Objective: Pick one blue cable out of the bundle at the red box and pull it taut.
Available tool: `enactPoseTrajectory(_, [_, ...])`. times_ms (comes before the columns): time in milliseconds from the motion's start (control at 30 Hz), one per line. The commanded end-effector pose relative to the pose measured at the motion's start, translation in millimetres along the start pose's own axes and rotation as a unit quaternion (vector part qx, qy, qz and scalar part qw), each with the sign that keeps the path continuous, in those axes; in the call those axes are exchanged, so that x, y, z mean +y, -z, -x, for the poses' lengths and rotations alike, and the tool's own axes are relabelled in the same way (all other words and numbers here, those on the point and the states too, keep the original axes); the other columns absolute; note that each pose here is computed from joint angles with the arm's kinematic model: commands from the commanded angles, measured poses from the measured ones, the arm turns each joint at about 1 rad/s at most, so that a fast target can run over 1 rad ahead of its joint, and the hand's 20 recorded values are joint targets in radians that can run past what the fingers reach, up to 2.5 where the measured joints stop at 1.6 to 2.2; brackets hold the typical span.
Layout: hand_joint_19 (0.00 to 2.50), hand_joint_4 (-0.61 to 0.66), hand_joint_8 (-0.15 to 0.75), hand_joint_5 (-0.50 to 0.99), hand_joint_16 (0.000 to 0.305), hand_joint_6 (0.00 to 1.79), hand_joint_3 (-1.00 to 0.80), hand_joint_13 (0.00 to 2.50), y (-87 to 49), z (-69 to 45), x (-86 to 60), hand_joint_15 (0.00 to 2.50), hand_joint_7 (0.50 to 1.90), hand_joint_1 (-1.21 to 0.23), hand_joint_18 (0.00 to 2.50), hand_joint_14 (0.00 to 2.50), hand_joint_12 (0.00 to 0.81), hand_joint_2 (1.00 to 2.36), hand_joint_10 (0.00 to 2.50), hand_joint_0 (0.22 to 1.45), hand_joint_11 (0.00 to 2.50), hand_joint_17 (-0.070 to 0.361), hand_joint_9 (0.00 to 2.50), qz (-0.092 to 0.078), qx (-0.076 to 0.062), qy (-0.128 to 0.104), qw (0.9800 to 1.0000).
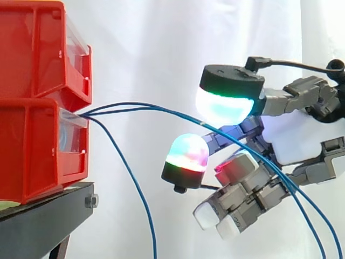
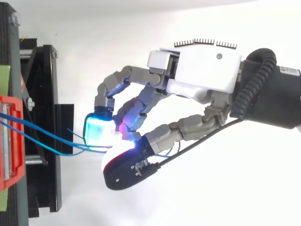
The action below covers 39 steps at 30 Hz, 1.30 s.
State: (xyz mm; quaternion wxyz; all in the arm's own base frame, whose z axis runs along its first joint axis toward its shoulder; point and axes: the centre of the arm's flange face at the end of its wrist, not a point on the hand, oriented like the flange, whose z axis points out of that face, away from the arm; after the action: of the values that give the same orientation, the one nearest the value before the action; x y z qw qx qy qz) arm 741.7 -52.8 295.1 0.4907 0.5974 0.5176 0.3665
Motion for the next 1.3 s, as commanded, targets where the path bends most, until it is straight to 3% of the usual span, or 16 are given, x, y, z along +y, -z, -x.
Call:
enactPoseTrajectory(0, [0.35,0.11,0.29,-0.18,0.058,0.85,-0.5,0.69,0.2,-0.3,-0.4,0.41,0.95,-0.86,0.55,0.02,0.351,1.0,0.02,0.6,1.32,0.13,1.09,-0.001,0.0,0.0,1.0])
enactPoseTrajectory(267, [0.37,0.1,0.29,-0.17,0.056,0.89,-0.33,0.69,0.3,-1.5,0.4,0.42,1.01,-0.79,0.55,0.02,0.347,1.01,0.02,0.63,1.35,0.126,1.12,0.0,0.001,-0.001,1.0])
enactPoseTrajectory(500, [0.35,0.05,0.291,-0.17,0.055,0.89,-0.31,0.7,0.0,-0.4,0.5,0.41,1.02,-0.83,0.56,0.02,0.35,1.01,0.02,0.67,1.37,0.123,1.12,0.001,0.0,-0.002,1.0])
enactPoseTrajectory(767, [0.33,-0.01,0.306,-0.17,0.053,0.91,-0.21,0.7,-0.5,-1.9,4.4,0.4,1.21,-0.88,0.59,0.02,0.348,1.02,0.01,0.71,1.37,0.119,1.12,0.005,0.001,-0.004,1.0])
enactPoseTrajectory(1000, [0.32,-0.02,0.307,-0.17,0.053,0.92,-0.27,0.69,-0.4,-3.1,5.2,0.39,1.22,-0.89,0.59,0.02,0.35,1.01,0.02,0.75,1.36,0.119,1.11,0.006,0.002,-0.004,1.0])
enactPoseTrajectory(1133, [0.31,-0.01,0.305,-0.17,0.052,0.91,-0.33,0.68,-0.3,-3.1,5.8,0.39,1.29,-0.91,0.58,0.02,0.35,1.01,0.02,0.78,1.34,0.118,1.1,0.006,0.002,-0.004,1.0])
enactPoseTrajectory(1267, [0.31,-0.05,0.303,-0.17,0.052,0.91,-0.43,0.67,-0.4,-3.1,6.5,0.38,1.26,-0.91,0.57,0.02,0.346,1.01,0.02,0.81,1.31,0.117,1.08,0.007,0.002,-0.004,1.0])
